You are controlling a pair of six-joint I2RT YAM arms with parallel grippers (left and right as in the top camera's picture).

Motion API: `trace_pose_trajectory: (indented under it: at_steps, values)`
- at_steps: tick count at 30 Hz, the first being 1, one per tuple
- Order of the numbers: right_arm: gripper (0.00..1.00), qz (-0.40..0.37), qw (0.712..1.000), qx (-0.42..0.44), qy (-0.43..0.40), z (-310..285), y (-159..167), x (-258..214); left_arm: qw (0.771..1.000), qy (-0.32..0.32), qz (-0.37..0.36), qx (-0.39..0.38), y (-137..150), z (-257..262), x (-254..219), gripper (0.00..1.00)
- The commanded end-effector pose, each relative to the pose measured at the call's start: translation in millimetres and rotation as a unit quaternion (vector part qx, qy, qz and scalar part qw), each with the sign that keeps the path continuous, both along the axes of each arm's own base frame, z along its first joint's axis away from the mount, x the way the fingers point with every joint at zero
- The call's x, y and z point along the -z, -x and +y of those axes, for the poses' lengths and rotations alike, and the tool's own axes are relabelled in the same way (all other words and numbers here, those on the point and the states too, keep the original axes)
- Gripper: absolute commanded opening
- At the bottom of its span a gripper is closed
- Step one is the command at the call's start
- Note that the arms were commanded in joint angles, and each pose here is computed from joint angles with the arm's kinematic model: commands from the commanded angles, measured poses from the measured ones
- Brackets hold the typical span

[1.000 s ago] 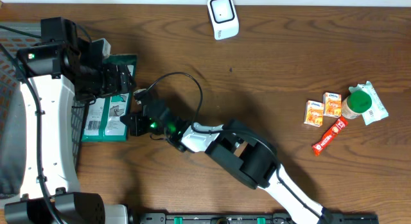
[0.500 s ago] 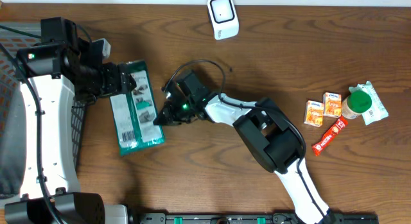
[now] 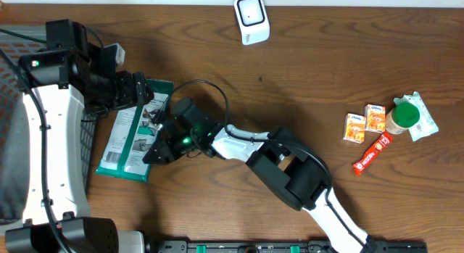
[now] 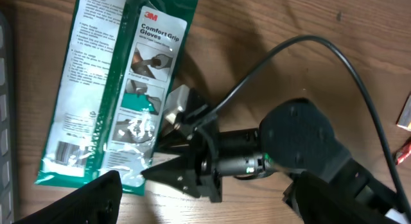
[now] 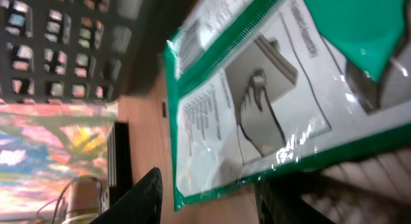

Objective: Scan the item barcode
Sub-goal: 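Close the right gripper on the gloves pack edge beside the left gripper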

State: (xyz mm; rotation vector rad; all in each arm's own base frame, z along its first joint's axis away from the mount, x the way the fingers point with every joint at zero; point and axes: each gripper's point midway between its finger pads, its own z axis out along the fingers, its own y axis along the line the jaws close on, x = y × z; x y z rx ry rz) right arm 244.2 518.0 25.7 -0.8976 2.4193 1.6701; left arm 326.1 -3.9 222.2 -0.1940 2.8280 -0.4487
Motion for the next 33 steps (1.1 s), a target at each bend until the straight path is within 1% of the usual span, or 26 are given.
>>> trace_pose_trajectory:
  at_steps: [1, 6, 11, 14, 20, 25, 27, 33]
  values:
    - [0.42, 0.017, 0.998, 0.055, 0.014, 1.5, -16.2, 2.5, 1.000, 0.002, -0.004, -0.002, 2.2, -1.1, -3.7, 0.87]
    - [0.42, 0.065, 0.986, 0.151, 0.036, 0.9, -42.5, 5.2, 1.000, 0.003, -0.004, -0.002, 2.2, -1.1, -3.7, 0.87]
    - [0.43, 0.077, 0.983, 0.165, 0.008, 13.8, -41.4, -2.9, 1.000, 0.002, -0.004, -0.002, 2.2, -1.1, -3.7, 0.87]
    - [0.44, 0.105, 0.976, 0.188, 0.020, 18.8, -37.0, 10.1, 1.000, 0.002, -0.004, -0.002, 2.2, -1.1, -3.7, 0.87]
    - [0.45, 0.104, 0.978, 0.184, -0.003, 27.1, -33.1, 8.0, 1.000, 0.003, -0.004, -0.002, 2.2, -1.1, -3.7, 0.87]
    - [0.44, 0.119, 0.963, 0.241, -0.002, 30.2, -44.7, 7.8, 1.000, 0.003, -0.004, -0.002, 2.2, -1.1, -3.7, 0.87]
    - [0.42, 0.108, 0.962, 0.252, -0.013, 31.7, -49.9, 3.9, 1.000, 0.002, -0.004, -0.002, 2.2, -1.1, -3.7, 0.87]
    - [0.40, 0.077, 0.964, 0.247, -0.068, 40.1, -55.4, -21.1, 1.000, 0.002, -0.004, -0.002, 2.2, -1.1, -3.7, 0.87]
